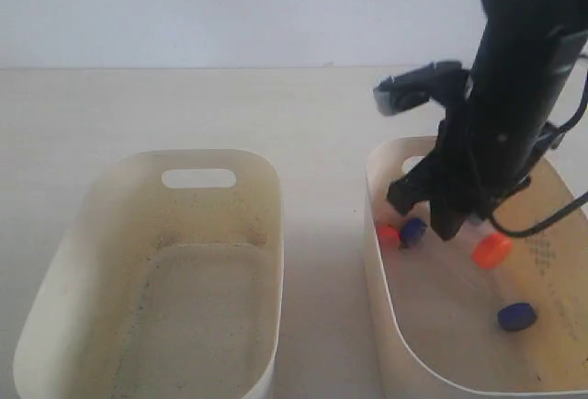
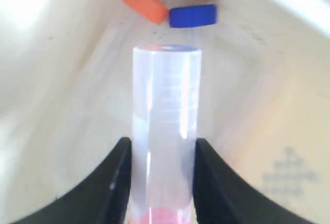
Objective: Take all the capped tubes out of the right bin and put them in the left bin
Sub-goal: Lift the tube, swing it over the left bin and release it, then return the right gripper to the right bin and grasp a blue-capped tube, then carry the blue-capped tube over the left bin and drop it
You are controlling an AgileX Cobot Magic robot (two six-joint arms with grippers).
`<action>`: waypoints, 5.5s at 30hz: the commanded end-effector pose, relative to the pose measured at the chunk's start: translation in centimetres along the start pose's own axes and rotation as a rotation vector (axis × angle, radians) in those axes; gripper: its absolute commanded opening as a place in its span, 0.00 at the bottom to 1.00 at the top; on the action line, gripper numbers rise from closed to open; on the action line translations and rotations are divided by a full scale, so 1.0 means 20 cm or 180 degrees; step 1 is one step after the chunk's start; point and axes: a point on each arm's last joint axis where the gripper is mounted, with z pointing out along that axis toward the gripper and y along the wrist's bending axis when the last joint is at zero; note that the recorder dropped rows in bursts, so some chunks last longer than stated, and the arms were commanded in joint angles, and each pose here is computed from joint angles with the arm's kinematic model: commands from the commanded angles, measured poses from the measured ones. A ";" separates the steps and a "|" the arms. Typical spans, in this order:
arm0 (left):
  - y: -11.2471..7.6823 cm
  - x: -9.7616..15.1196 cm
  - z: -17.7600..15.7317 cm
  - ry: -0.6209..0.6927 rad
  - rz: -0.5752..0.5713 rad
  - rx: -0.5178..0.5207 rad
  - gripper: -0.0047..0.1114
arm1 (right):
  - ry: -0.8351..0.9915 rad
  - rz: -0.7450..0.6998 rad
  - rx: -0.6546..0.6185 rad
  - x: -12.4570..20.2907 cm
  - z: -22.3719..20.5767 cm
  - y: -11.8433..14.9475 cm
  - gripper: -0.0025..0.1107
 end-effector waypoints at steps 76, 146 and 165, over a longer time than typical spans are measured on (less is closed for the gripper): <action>0.00 -0.01 0.00 -0.0041 -0.0022 -0.0006 0.08 | -0.0195 -0.0133 0.0011 -0.02 0.20 -0.07 0.02; 0.00 -0.01 0.00 -0.0041 -0.0022 -0.0006 0.08 | -0.0718 -0.0214 0.0157 0.17 0.52 -0.07 0.21; 0.00 -0.01 0.00 -0.0041 -0.0022 -0.0006 0.08 | -0.2092 -0.0158 -0.0562 0.19 -0.49 0.09 0.02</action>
